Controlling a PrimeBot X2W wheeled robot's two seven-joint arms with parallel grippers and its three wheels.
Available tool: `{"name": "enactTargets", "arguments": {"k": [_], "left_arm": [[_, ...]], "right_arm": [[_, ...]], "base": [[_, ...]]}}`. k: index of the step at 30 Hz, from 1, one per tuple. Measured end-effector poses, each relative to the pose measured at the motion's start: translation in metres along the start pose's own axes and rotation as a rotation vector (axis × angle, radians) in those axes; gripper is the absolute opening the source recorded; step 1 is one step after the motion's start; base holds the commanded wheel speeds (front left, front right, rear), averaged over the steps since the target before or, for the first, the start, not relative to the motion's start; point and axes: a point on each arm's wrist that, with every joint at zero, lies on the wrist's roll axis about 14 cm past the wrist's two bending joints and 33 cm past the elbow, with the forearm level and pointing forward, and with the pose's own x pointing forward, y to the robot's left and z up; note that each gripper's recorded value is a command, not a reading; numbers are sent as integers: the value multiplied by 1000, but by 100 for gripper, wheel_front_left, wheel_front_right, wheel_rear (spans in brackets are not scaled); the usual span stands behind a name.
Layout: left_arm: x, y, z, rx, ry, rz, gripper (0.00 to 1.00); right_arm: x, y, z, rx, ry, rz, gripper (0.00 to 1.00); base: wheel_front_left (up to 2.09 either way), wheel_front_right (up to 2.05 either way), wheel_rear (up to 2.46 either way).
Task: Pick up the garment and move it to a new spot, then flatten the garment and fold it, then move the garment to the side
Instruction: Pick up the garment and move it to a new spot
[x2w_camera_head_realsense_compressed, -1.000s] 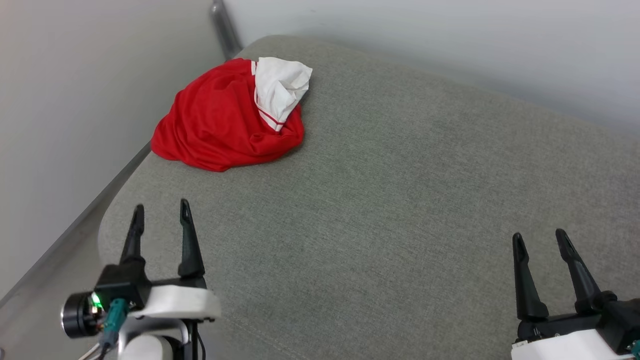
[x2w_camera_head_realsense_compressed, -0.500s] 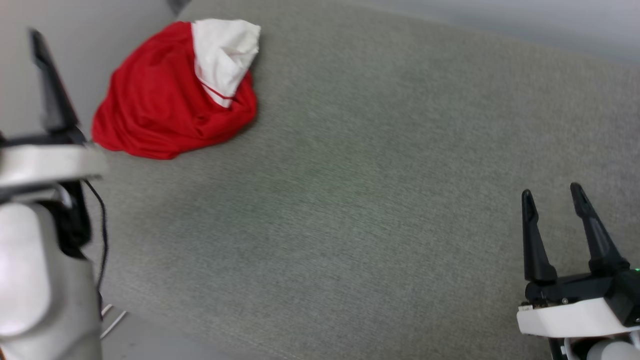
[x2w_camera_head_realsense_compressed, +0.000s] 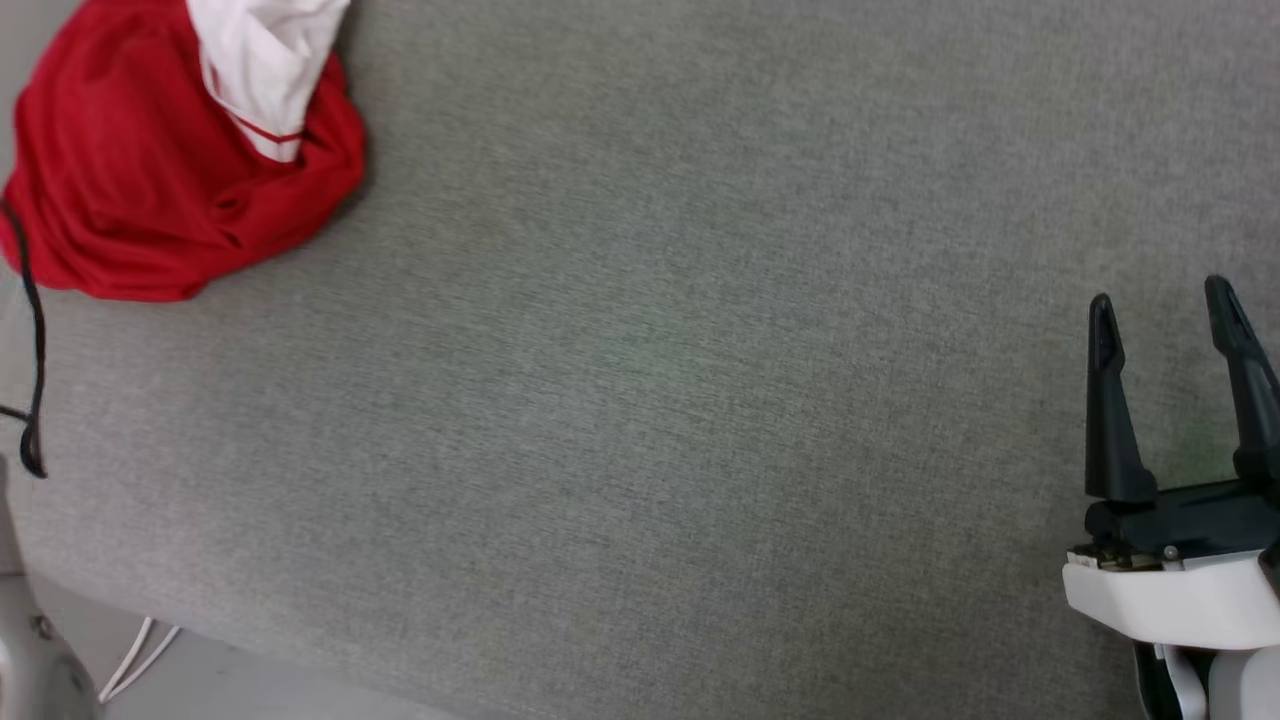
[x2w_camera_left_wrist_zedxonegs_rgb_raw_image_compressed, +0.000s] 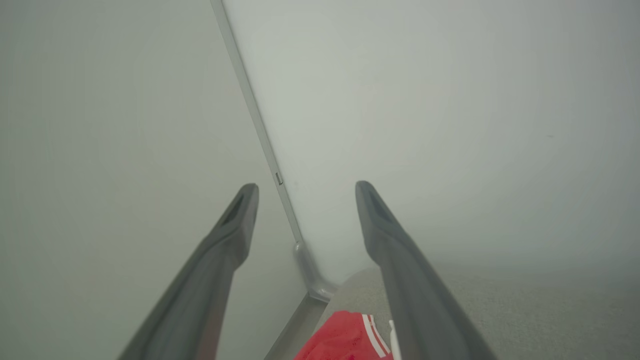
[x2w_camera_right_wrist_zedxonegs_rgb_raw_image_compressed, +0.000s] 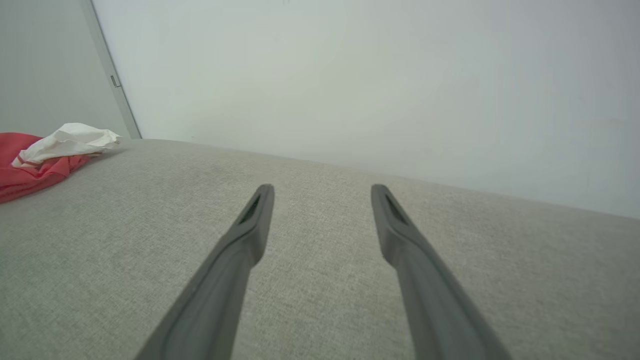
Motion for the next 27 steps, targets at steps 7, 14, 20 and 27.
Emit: {"name": "enactTargets", "arguments": {"k": [7, 14, 20, 27], "left_arm": [[27, -16, -70, -27, 375, -52, 100], [9, -62, -138, -89, 790, -198, 100], [-42, -85, -197, -109, 1211, -312, 100], [-77, -97, -232, -48, 1358, -372, 100]], "right_arm": [[7, -9, -12, -10, 1, -15, 100], [13, -14, -21, -25, -3, -21, 100], [15, -20, -31, -30, 2, -30, 100], [15, -23, -44, -30, 25, -35, 100]], "base": [[0, 0, 0], [0, 0, 0], [0, 0, 0], [0, 0, 0]]}}
